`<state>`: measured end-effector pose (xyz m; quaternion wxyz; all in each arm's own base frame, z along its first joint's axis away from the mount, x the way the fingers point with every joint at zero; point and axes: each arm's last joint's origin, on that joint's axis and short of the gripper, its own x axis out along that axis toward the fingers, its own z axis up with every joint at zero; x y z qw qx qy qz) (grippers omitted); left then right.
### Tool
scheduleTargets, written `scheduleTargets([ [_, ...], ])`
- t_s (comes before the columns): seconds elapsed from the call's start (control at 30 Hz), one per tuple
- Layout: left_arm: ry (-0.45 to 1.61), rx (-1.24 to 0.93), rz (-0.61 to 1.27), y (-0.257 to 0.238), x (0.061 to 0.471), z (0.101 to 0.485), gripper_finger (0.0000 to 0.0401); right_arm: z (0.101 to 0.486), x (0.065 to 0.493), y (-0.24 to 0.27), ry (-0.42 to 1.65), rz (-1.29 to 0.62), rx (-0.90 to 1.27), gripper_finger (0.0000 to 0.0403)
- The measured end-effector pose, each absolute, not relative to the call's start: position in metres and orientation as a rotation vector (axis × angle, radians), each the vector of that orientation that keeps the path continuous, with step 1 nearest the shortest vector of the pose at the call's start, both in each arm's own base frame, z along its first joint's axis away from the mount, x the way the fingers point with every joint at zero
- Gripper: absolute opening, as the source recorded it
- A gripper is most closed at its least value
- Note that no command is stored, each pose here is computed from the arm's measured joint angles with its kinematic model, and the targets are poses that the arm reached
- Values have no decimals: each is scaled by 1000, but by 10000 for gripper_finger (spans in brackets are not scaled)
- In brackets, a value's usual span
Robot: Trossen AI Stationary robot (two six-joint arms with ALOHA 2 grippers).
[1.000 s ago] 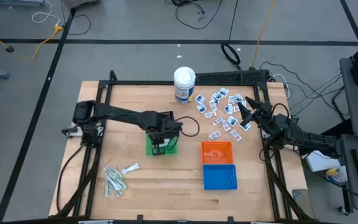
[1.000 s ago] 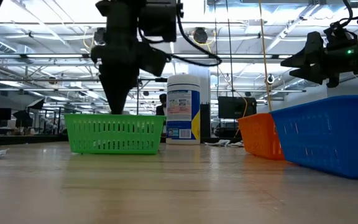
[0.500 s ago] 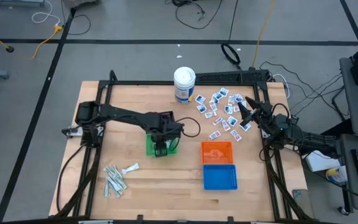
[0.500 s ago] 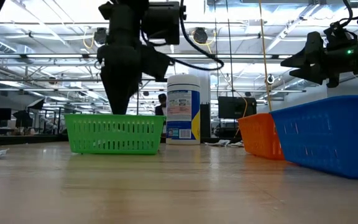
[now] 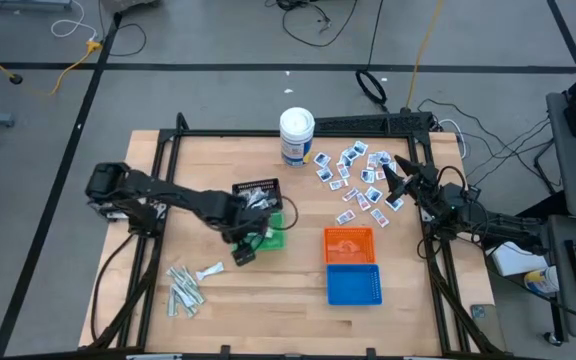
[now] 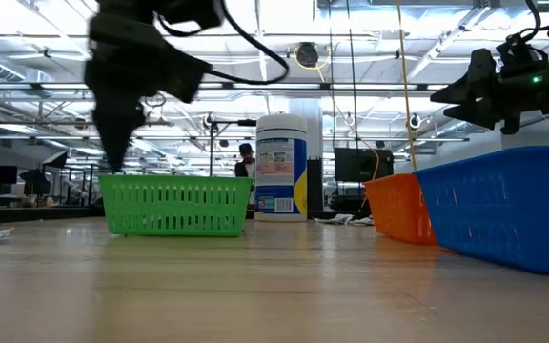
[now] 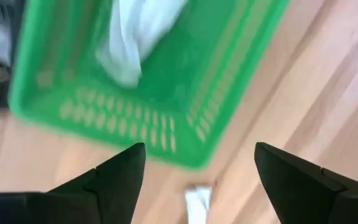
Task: Pick & Place First Aid Supplies
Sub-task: Put the green bandage into the green bin
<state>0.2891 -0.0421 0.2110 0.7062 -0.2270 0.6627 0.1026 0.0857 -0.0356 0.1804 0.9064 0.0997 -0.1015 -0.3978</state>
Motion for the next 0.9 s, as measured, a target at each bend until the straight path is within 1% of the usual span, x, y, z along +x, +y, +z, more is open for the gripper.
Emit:
scheduleTargets([
  [0.17,1427,-521,199,-60,271,213,292,180,86,-36,-209,-822,206,267],
  [0.47,1482,-531,146,-84,242,196,268,180,86,-36,-210,-821,206,267],
  [0.6,1545,-522,167,-91,229,181,261,180,86,-36,-210,-822,206,267],
  [0.9,1576,-559,230,-106,210,160,247,180,86,-36,-209,-821,206,267],
])
